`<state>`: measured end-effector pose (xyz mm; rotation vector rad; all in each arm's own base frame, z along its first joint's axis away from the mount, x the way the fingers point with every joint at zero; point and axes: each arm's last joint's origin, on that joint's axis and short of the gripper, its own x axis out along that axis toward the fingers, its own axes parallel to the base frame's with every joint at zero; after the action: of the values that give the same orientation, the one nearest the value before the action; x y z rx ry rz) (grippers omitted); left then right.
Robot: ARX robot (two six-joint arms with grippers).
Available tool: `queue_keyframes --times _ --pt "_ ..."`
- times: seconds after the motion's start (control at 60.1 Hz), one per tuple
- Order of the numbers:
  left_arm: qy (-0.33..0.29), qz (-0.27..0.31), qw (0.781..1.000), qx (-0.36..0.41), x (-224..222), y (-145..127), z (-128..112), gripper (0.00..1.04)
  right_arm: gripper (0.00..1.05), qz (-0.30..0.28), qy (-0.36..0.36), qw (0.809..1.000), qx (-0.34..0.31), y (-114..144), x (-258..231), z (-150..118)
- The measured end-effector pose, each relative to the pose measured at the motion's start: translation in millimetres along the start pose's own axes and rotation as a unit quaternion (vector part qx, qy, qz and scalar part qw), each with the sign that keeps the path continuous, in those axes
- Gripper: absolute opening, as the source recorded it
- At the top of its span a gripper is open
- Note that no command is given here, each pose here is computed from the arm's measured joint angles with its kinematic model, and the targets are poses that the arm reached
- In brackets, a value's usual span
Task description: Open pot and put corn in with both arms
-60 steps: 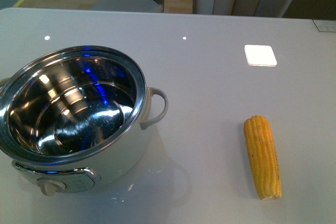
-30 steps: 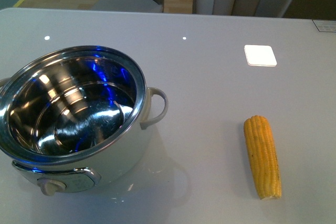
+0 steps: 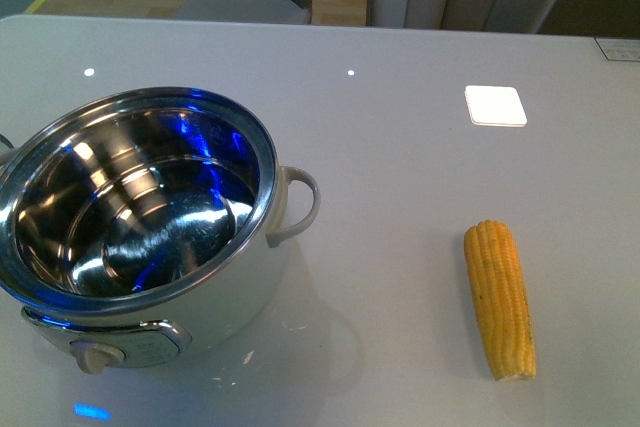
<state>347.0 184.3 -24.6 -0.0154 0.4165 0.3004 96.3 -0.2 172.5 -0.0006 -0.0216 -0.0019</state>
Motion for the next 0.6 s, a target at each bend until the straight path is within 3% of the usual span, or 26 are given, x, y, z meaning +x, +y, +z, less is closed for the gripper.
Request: queue_keyframes --times 0.316,0.533,0.599 --pt "0.020 -0.009 1.000 -0.012 9.4 -4.2 -23.2 0.42 0.96 0.000 0.000 1.000 0.000 0.0 0.0 0.0" --pt "0.019 -0.008 1.000 -0.010 10.5 -7.2 -22.7 0.42 0.96 0.000 0.000 1.000 0.000 0.0 0.0 0.0" --pt "0.018 -0.008 1.000 -0.008 10.0 -8.5 -23.0 0.52 0.96 0.000 0.000 1.000 0.000 0.0 0.0 0.0"
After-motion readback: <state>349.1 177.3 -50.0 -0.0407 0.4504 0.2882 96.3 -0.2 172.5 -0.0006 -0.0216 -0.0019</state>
